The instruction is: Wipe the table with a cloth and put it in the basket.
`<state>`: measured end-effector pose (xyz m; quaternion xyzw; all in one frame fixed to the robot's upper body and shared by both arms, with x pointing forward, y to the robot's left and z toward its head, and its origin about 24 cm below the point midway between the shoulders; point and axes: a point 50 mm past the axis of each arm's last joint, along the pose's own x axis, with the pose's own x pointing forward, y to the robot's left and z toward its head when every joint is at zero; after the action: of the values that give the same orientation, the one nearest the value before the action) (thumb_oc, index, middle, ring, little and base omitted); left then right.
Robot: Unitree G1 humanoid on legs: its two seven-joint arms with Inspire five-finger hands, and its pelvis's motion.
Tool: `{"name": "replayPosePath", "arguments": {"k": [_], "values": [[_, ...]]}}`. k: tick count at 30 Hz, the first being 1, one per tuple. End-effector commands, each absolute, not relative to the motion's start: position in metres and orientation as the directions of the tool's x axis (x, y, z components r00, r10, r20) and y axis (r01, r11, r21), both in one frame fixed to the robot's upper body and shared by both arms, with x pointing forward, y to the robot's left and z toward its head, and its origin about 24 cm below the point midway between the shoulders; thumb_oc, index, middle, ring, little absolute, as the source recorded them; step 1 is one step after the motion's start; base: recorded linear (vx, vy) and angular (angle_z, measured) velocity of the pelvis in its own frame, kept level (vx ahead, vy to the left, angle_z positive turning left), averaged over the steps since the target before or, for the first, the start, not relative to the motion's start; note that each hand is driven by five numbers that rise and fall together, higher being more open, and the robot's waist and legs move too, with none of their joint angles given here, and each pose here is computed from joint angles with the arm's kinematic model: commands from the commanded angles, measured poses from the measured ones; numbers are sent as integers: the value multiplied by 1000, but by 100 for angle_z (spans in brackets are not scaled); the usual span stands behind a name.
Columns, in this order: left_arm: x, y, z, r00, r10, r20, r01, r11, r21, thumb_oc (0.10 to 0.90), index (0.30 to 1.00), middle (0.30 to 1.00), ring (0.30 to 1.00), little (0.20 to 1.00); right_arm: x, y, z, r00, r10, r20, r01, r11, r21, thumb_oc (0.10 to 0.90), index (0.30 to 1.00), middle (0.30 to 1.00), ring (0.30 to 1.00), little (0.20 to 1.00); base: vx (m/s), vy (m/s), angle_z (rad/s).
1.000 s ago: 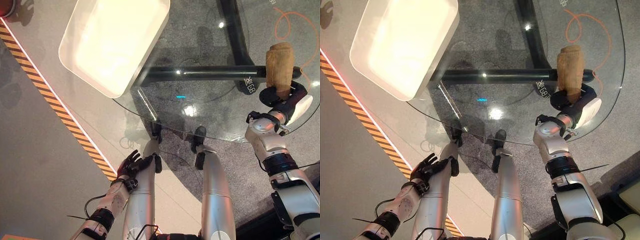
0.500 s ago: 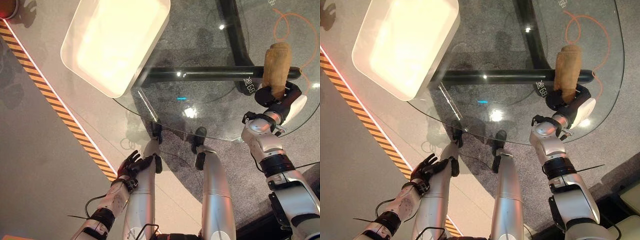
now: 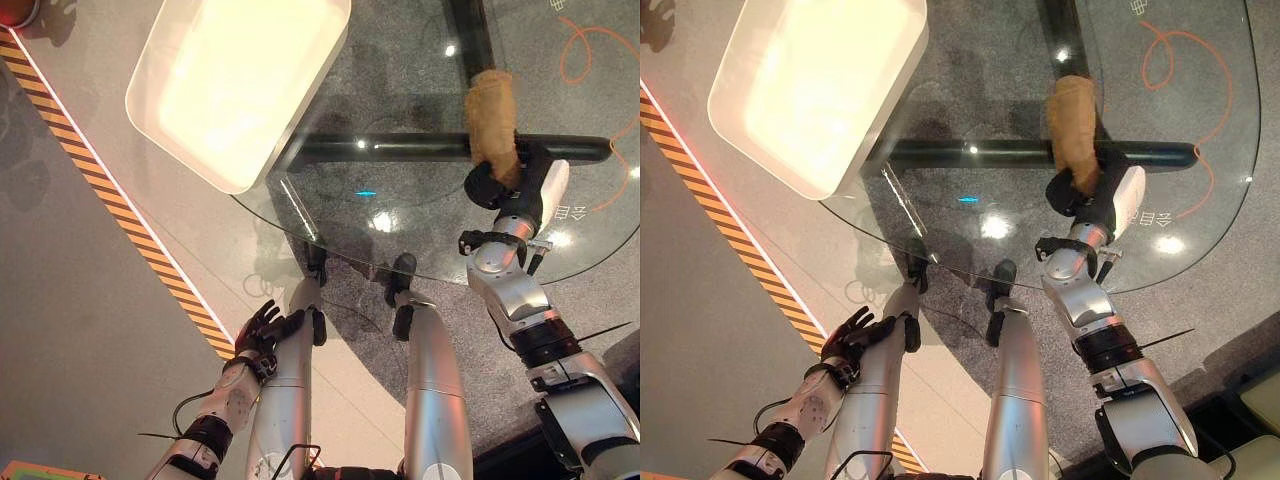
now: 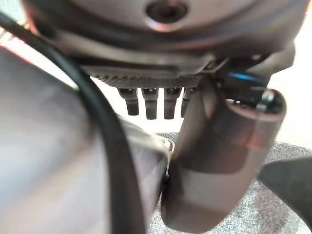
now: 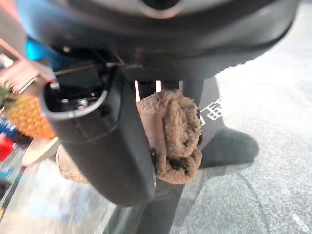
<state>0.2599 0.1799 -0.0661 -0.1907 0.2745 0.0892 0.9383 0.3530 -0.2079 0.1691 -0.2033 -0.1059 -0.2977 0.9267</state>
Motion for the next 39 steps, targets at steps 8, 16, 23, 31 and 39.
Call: {"name": "replayPosePath", "arguments": {"k": [8, 16, 23, 31, 39], "values": [[219, 172, -101, 741, 35, -670, -263, 934, -243, 800, 900, 900, 900, 900, 359, -131, 183, 951, -21, 308, 184, 839, -512, 100, 300, 300, 300, 200, 1, 0, 1], [221, 168, -100, 748, 14, -664, -236, 940, -247, 800, 900, 900, 900, 900, 354, -90, 182, 936, 248, 252, -66, 824, -563, 100, 300, 300, 300, 200, 0, 1, 1], [224, 169, -98, 751, 12, -660, -231, 942, -246, 800, 900, 900, 900, 900, 347, -70, 185, 884, 406, 234, -199, 777, -597, 100, 300, 300, 300, 200, -1, 0, 2], [221, 171, -99, 746, 32, -665, -263, 931, -251, 800, 900, 900, 900, 900, 342, -68, 170, 879, 447, 168, -273, 760, -590, 100, 300, 300, 300, 200, 9, -1, 12], [219, 174, -100, 742, 36, -670, -262, 935, -240, 800, 900, 900, 900, 900, 340, -73, 166, 886, 428, 177, -254, 768, -588, 100, 300, 300, 300, 200, 12, -10, 3]]}}
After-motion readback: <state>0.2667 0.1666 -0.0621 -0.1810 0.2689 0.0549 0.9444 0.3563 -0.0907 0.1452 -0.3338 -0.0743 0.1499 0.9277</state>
